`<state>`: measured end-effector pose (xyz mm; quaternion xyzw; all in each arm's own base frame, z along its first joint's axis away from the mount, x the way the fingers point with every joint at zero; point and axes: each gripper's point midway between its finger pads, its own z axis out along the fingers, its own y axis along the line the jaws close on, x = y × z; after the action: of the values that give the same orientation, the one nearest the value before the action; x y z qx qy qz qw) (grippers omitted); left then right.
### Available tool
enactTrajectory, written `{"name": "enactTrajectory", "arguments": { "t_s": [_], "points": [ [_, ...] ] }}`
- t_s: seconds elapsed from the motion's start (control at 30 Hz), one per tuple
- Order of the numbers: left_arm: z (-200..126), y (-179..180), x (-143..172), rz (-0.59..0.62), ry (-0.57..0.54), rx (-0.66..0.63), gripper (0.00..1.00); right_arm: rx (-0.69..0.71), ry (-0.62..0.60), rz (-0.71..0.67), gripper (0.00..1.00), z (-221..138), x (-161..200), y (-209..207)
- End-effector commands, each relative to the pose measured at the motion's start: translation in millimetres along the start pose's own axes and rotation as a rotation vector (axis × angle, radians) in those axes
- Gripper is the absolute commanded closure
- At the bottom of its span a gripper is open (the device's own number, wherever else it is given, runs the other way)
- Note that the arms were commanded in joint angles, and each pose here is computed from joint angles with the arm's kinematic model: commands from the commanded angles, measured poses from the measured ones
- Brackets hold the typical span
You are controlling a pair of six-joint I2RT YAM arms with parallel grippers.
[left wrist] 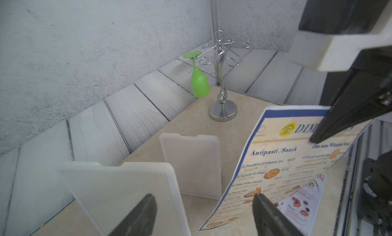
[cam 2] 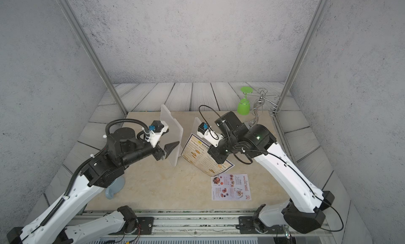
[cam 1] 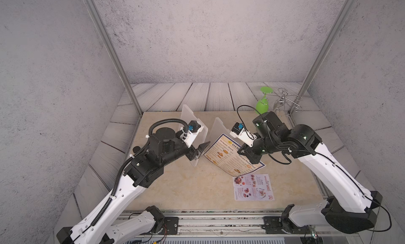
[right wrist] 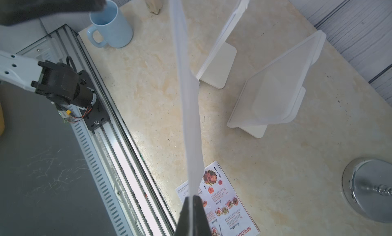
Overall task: Insert the menus into the narrow rack
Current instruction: Pick up the menu from the center of the board.
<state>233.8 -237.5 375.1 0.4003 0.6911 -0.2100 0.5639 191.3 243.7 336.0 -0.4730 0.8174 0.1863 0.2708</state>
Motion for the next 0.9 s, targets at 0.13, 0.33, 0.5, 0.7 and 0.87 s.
{"name": "enactTrajectory", "arguments": {
  "t_s": [0.13, 0.33, 0.5, 0.7, 0.87],
  "points": [
    [13.7, -32.3, 20.3, 0.102, 0.034, 0.208, 0.27, -0.1, 0.001, -0.129, 0.97, -2.4, -7.6, 16.1],
    [17.8, -42.0, 27.0, 0.116, 0.039, 0.275, 0.27, -0.129, -0.036, -0.2, 0.96, -3.0, -17.0, 20.9],
    [24.5, -49.5, 36.7, 0.106, 0.073, 0.329, 0.32, -0.118, -0.053, -0.227, 0.97, -2.2, -23.3, 18.6],
    [23.5, -54.7, 45.2, 0.099, 0.071, 0.356, 0.39, -0.116, -0.095, -0.238, 0.99, -0.8, -26.6, 19.3],
    [21.1, -57.8, 46.5, 0.097, 0.058, 0.38, 0.47, -0.101, -0.086, -0.227, 0.99, 6.7, -22.5, 15.1]
  ]
}}
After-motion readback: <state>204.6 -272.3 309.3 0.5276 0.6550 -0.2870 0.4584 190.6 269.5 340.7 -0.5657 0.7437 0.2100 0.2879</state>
